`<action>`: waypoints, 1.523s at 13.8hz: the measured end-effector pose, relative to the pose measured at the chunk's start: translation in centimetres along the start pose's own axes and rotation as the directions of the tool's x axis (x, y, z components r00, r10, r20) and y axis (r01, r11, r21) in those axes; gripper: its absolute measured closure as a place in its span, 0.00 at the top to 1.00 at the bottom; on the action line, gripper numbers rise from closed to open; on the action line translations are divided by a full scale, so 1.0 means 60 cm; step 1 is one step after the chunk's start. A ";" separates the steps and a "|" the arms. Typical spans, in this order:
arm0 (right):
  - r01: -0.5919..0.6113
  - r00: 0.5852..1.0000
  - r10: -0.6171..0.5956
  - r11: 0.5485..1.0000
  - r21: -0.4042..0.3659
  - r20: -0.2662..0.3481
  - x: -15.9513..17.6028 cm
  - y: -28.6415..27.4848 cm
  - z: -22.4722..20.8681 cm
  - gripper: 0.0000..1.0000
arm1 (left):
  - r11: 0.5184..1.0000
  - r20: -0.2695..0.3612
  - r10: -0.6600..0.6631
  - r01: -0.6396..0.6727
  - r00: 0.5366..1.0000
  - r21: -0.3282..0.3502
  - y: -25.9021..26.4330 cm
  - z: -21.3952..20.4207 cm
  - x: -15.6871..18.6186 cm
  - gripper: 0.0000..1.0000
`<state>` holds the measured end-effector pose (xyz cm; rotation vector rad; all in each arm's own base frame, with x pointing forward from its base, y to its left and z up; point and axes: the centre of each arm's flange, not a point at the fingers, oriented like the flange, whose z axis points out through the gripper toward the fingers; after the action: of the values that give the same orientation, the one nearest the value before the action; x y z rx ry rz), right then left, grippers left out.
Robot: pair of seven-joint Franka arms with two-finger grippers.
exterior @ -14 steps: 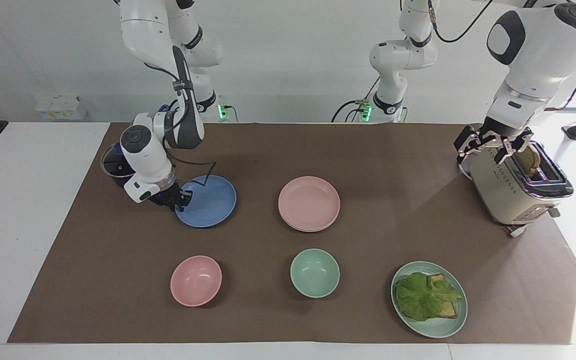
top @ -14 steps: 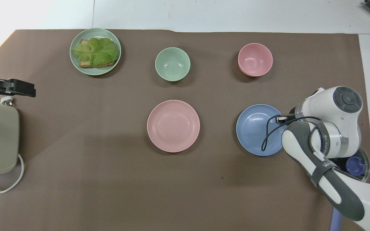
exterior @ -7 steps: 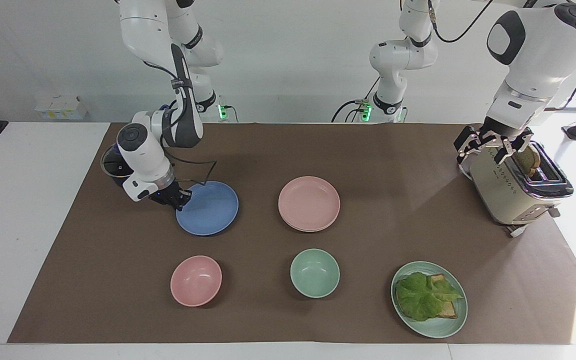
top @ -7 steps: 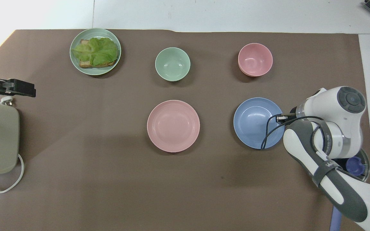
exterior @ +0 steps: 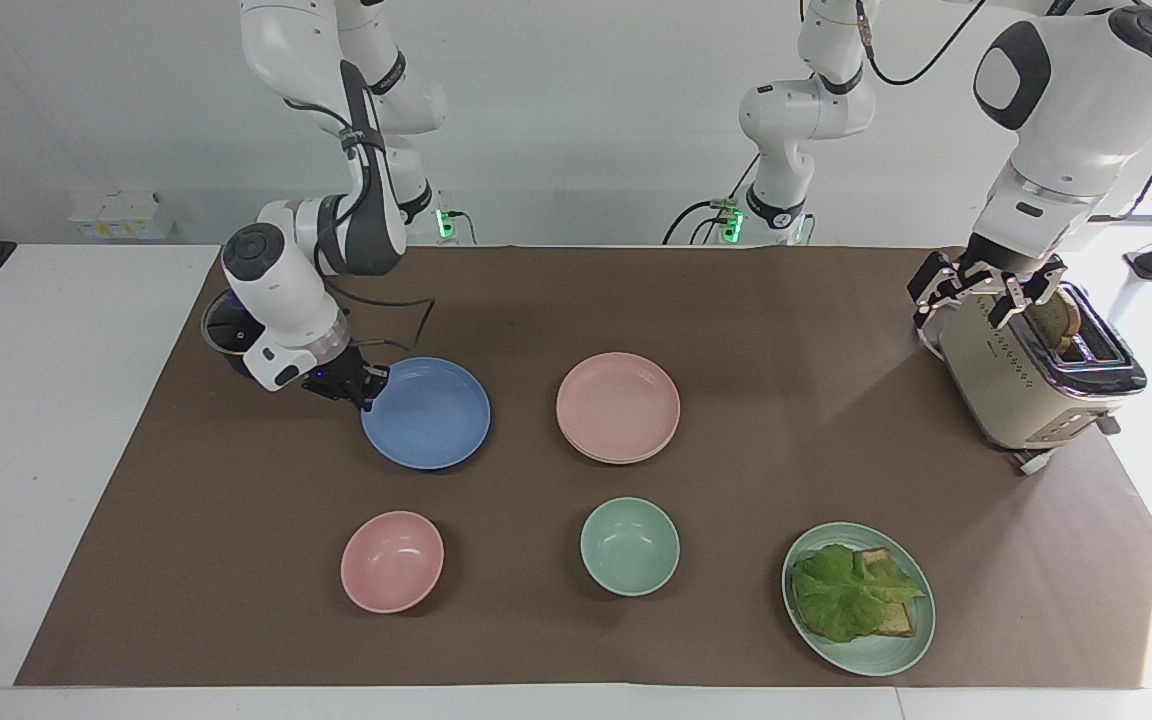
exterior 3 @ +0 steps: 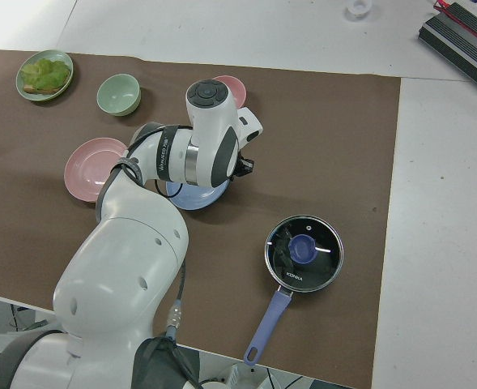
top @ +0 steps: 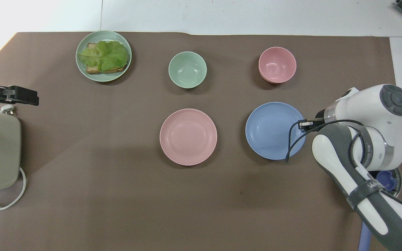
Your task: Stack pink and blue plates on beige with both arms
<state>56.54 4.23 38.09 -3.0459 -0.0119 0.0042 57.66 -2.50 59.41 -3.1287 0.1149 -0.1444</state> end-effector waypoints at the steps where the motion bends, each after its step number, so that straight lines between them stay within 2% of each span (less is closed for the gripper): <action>1: 0.022 1.000 -0.021 1.000 0.008 -0.021 -0.004 -0.024 -0.026 0.05 | 1.000 0.000 0.000 0.000 1.000 0.000 0.000 0.000 0.000 1.00; 4: 0.068 0.995 -0.065 0.997 0.038 -0.074 -0.010 -0.123 -0.071 0.05 | 1.000 0.000 0.000 0.000 1.000 0.000 0.000 0.000 0.000 1.00; 6: 0.038 0.995 -0.033 0.998 0.053 -0.098 -0.014 -0.197 -0.077 0.05 | 1.000 0.000 0.000 0.000 1.000 0.000 0.000 0.000 0.000 1.00; 11: -0.014 0.993 0.027 0.993 0.114 -0.114 -0.032 -0.334 -0.041 0.05 | 1.000 0.000 0.000 0.000 1.000 0.000 0.000 0.000 0.000 1.00; 14: -0.009 0.995 0.020 0.993 0.116 -0.093 -0.042 -0.385 0.001 0.05 | 1.000 0.000 0.000 0.000 1.000 0.000 0.000 0.000 0.000 1.00; 18: -0.032 0.999 0.037 0.992 0.121 -0.037 -0.042 -0.393 0.055 0.05 | 1.000 0.001 0.000 0.000 1.000 0.000 0.000 0.000 0.000 1.00; 21: -0.049 0.998 0.055 0.989 0.142 -0.037 -0.035 -0.402 0.093 0.05 | 1.000 0.001 0.000 0.000 1.000 0.000 0.000 0.000 0.000 1.00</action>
<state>54.22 28.75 34.85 -2.9031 0.0684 -0.0510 57.65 -2.49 59.40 -3.1287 0.1147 -0.1435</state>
